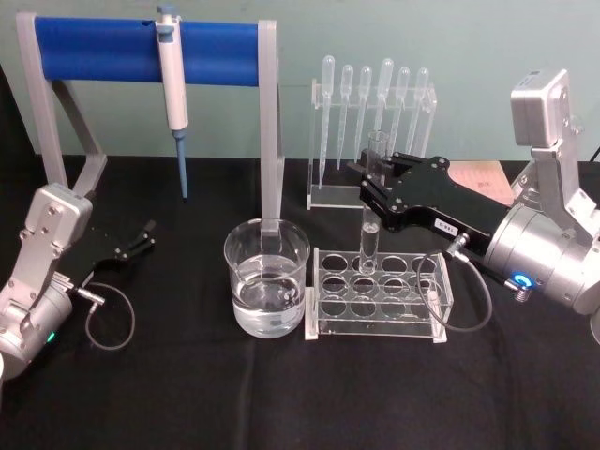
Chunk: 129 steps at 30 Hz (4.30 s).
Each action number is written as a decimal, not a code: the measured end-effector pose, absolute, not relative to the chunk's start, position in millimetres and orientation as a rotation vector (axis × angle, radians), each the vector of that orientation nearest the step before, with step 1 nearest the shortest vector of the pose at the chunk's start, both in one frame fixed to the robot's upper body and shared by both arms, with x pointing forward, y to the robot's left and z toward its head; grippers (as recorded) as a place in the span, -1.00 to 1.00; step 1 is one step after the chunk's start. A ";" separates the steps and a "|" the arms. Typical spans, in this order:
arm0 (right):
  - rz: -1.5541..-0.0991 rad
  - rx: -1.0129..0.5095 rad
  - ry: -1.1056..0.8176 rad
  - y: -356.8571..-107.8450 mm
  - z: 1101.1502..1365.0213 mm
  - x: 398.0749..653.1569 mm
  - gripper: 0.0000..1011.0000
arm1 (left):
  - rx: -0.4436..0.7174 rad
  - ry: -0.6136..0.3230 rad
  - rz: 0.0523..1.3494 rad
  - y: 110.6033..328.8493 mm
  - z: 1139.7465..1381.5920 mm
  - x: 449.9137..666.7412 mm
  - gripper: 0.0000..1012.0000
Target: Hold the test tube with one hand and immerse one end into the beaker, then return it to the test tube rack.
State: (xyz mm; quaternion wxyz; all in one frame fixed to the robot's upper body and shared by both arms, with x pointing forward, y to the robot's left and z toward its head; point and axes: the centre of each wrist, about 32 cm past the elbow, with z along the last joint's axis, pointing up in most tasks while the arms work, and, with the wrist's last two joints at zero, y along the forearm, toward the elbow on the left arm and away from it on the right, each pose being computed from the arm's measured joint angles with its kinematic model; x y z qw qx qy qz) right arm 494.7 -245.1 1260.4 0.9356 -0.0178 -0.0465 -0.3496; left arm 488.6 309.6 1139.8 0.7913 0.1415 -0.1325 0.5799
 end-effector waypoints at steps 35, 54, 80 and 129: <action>-0.715 -0.036 -0.095 -245.1 1260.3 494.7 -0.56 | 0.304 -0.285 1.248 309.7 1139.8 488.6 0.98; -0.715 -0.036 -0.095 -245.1 1260.3 494.7 -0.56 | 0.304 -0.285 1.248 309.7 1139.8 488.6 0.98; -0.603 0.037 -0.159 -183.0 1285.5 518.9 -0.56 | 0.304 -0.285 1.248 309.7 1139.8 488.6 0.98; -0.633 0.015 -0.079 -161.1 1173.1 516.6 -0.56 | 0.305 -0.285 1.248 309.6 1139.8 488.6 0.98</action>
